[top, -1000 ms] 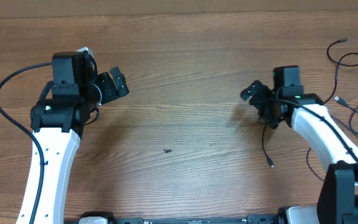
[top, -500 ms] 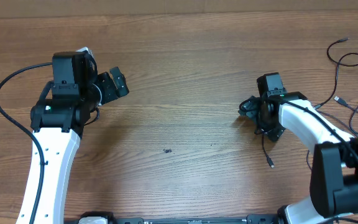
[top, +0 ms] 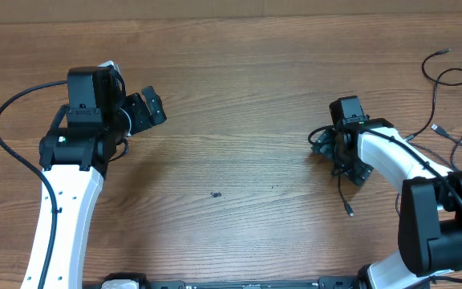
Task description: Untangle cables
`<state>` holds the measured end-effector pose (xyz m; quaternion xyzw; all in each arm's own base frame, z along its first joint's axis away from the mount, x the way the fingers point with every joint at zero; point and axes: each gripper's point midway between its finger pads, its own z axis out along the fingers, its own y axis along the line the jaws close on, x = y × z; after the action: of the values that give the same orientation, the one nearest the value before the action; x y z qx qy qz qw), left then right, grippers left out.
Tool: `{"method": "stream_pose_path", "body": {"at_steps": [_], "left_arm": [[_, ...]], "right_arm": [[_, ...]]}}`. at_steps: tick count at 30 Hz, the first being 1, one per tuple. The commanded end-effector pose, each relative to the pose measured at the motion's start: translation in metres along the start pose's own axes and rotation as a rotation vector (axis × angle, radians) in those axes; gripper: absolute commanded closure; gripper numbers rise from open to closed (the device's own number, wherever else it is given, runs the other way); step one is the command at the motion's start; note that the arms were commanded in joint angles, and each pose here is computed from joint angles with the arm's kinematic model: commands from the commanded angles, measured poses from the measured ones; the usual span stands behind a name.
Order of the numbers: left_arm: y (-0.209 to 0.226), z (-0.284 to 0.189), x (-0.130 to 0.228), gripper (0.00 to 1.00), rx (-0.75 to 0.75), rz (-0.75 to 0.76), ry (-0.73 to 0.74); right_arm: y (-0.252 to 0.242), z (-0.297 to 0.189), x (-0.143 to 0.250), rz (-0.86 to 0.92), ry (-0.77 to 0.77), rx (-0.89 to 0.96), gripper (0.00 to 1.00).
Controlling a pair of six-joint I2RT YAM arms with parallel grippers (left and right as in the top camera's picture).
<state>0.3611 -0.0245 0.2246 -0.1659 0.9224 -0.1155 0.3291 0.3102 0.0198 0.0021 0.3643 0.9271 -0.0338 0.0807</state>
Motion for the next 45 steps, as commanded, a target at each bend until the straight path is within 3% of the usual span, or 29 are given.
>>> {"method": "stream_pose_path", "body": {"at_steps": [1, 4, 8, 12, 17, 27, 45], "left_arm": [[-0.005, -0.003, -0.006, 0.01, 0.016, 0.020, -0.011], [-0.005, -0.003, -0.006, 0.00, 0.016, 0.020, -0.011], [-0.005, -0.003, -0.006, 0.00, 0.016, 0.020, -0.012], [-0.005, -0.003, -0.006, 0.00, 0.016, 0.020, -0.011], [-0.005, -0.003, -0.006, 0.00, 0.016, 0.021, -0.012], [-0.005, -0.003, -0.006, 0.00, 0.016, 0.020, -0.011], [-0.005, -0.003, -0.006, 0.00, 0.016, 0.020, -0.011]], "right_arm": [[-0.012, 0.005, -0.005, 0.009, -0.033, 0.065, 0.00], [-0.018, 0.006, -0.007, 0.045, -0.026, 0.076, 0.11], [-0.026, 0.007, -0.011, 0.071, -0.021, 0.086, 0.48], [-0.035, 0.011, -0.014, 0.098, -0.016, 0.096, 0.64], [-0.051, 0.022, -0.010, 0.130, -0.004, 0.114, 0.96], [-0.072, 0.028, -0.008, 0.223, 0.038, 0.137, 0.96], [-0.149, 0.028, -0.016, 0.587, 0.119, 0.264, 0.96]]}}
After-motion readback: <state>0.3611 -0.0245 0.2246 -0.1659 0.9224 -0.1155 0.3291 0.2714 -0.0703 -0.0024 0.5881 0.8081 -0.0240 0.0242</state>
